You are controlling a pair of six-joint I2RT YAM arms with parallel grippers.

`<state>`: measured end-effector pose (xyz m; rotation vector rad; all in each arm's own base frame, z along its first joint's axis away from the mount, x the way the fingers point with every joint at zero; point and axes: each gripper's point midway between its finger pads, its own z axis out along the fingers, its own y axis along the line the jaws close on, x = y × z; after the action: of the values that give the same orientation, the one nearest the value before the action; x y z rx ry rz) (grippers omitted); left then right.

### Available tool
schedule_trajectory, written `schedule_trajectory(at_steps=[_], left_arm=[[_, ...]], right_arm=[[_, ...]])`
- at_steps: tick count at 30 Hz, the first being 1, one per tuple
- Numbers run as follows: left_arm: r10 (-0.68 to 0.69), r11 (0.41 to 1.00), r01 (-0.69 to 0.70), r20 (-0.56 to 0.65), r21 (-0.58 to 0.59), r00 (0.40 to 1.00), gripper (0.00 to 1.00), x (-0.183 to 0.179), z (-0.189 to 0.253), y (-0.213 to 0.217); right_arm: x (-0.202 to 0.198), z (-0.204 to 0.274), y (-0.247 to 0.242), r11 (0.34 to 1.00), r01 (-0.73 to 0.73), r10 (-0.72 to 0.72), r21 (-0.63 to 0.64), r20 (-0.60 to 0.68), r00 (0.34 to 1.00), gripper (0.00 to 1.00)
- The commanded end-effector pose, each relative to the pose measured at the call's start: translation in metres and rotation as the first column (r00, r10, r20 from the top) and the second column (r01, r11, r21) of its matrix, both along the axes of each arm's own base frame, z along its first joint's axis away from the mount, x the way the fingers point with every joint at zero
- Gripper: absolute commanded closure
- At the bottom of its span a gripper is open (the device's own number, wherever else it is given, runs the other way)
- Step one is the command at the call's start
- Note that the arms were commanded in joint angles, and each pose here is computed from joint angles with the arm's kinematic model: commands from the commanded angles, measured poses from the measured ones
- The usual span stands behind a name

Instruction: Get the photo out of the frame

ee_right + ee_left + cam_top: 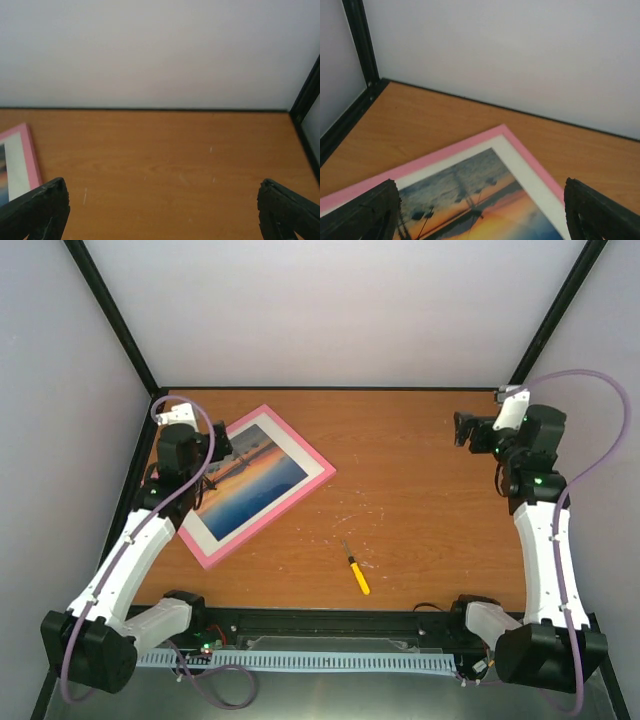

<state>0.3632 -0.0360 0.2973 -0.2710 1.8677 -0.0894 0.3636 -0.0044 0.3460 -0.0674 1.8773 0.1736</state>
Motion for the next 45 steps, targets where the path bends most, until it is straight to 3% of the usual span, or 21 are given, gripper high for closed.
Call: schedule_trajectory(at_steps=[1,10,17,20,24,32,40,43,45], left_arm=[[-0.102,0.989,0.099,-0.017,-0.112,0.995,0.15,-0.010,-0.013,-0.002],[-0.264,0.950,0.236,-0.125,-0.206,0.956,0.33,-0.039,-0.051,-0.013],[-0.431,0.899,0.397,-0.211,-0.184,0.877,0.40,-0.053,-0.062,-0.074],[-0.508,0.861,0.479,-0.270,-0.171,0.818,0.40,-0.063,-0.073,-0.114],[-0.630,0.763,0.631,-0.373,-0.138,0.681,0.40,-0.096,-0.098,-0.180],[-0.729,0.601,0.774,-0.534,-0.200,0.428,0.40,-0.180,-0.149,-0.247],[-0.746,0.554,0.784,-0.584,-0.279,0.319,0.41,-0.214,-0.176,-0.258],[-0.759,0.516,0.805,-0.592,-0.292,0.271,0.46,-0.224,-0.190,-0.269],[-0.735,0.524,0.809,-0.621,-0.267,0.272,0.49,-0.224,-0.205,-0.272]], right_arm=[[-0.002,-0.031,0.017,0.997,-0.074,0.074,0.006,-0.032,0.997,0.00],[-0.027,-0.111,0.064,0.936,-0.352,0.351,0.024,-0.161,0.923,0.00],[-0.047,-0.131,0.094,0.853,-0.522,0.513,0.004,-0.189,0.837,0.03],[-0.054,-0.136,0.109,0.810,-0.586,0.568,-0.026,-0.215,0.794,0.09],[-0.069,-0.144,0.126,0.741,-0.670,0.637,-0.050,-0.264,0.724,0.20],[-0.096,-0.155,0.133,0.681,-0.728,0.671,-0.071,-0.335,0.661,0.25],[-0.105,-0.161,0.140,0.680,-0.733,0.692,0.023,-0.351,0.631,0.25],[-0.101,-0.166,0.143,0.696,-0.715,0.684,0.065,-0.363,0.633,0.27],[-0.095,-0.168,0.141,0.719,-0.692,0.657,0.060,-0.383,0.649,0.27]])
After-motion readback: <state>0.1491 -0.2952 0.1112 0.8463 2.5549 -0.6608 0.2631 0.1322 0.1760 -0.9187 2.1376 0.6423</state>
